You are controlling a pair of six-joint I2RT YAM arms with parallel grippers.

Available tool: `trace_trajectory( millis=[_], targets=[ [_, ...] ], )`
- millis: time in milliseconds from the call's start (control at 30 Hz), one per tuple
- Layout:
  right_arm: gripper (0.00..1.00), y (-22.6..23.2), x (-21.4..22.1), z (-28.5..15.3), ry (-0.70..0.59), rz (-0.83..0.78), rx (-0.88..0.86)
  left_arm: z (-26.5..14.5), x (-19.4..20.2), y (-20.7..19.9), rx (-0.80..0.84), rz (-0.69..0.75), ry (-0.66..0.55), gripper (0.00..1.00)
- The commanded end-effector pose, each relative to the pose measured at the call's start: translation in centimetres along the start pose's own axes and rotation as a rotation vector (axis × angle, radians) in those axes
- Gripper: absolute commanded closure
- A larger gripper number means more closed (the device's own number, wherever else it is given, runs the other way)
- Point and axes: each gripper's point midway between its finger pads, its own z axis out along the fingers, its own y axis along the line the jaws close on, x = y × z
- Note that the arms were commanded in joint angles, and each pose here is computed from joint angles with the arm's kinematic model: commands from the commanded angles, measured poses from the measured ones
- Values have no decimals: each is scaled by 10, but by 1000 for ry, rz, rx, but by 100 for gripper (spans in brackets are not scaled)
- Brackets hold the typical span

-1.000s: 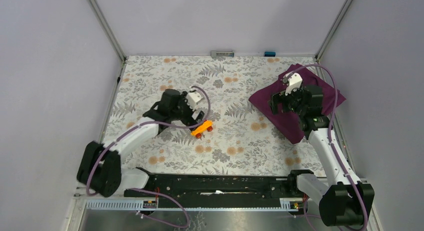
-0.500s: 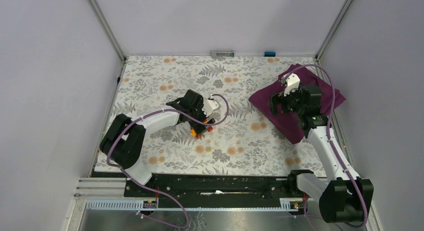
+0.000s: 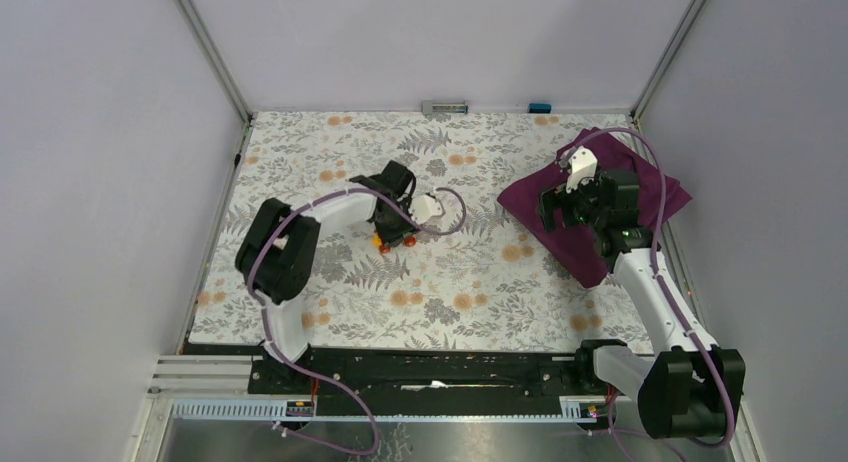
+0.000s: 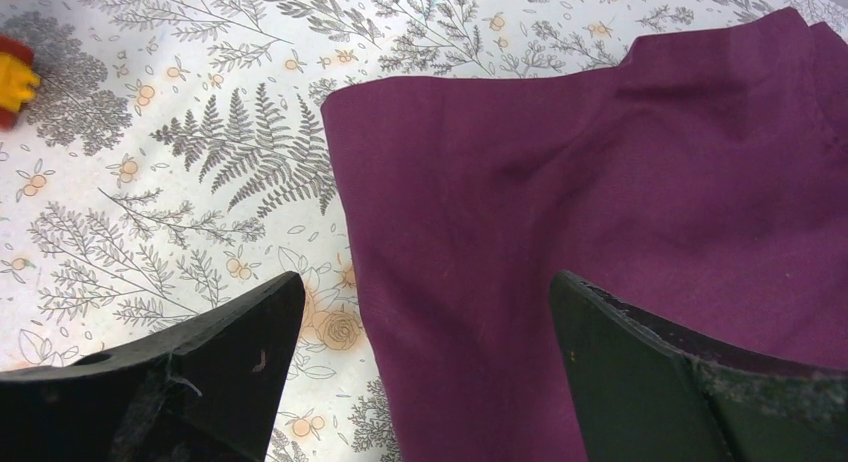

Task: Open and lay out the surgical kit
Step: Move the distractor to the center of the board.

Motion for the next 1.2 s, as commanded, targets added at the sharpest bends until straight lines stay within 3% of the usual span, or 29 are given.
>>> trace_trajectory(
  millis=[0,200,300,400,467,567,700,933,1167],
  targets=[
    [1,-6,3,3,11,-23,26,-11,-1,68,-37,64,21,71],
    [1,-11,13,9,50,-25,43,1,-4,154,-91,165,16,81],
    [1,-13,17,10,64,-29,50,6,-11,209,-168,185,5,82],
    [1,-15,19,11,75,-31,59,12,-15,266,-306,153,-17,70],
    [1,-16,20,11,77,-32,62,11,-20,295,-413,137,-45,51],
    [1,-16,21,12,83,-34,64,7,-25,320,-547,150,-81,29],
    [1,-17,23,12,93,-33,62,1,-25,340,-689,166,-88,10],
    [1,-17,26,14,101,-38,61,-4,-19,356,-797,142,-95,6],
    [1,-17,28,14,111,-40,62,-1,-11,400,-926,122,-100,6]
  ],
)
